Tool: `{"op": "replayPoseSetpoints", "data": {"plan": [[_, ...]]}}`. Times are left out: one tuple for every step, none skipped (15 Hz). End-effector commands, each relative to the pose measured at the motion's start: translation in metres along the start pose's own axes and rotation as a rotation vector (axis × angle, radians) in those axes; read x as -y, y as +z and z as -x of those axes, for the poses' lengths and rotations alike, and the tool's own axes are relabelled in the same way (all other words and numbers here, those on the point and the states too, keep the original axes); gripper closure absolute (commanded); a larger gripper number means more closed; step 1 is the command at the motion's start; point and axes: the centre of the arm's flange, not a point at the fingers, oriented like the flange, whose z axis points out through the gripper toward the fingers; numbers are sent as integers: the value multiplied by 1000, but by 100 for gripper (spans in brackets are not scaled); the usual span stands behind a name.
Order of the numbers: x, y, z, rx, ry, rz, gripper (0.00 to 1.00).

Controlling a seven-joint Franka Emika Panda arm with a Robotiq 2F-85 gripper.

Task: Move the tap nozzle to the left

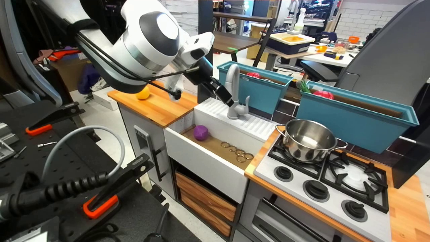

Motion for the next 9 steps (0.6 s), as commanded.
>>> {"op": "replayPoseSetpoints", "data": {"plan": [[27, -18, 8, 66, -98, -114, 83], [29, -18, 6, 73, -113, -122, 83], [33, -18, 4, 79, -125, -134, 83], [35, -18, 2, 85, -135, -144, 83], [36, -21, 0, 89, -148, -153, 83], [35, -23, 1, 88, -158, -164, 83], [36, -26, 2, 88, -168, -173, 83], [36, -28, 3, 90, -174, -179, 83], [38, -30, 5, 89, -180, -186, 83]]}}
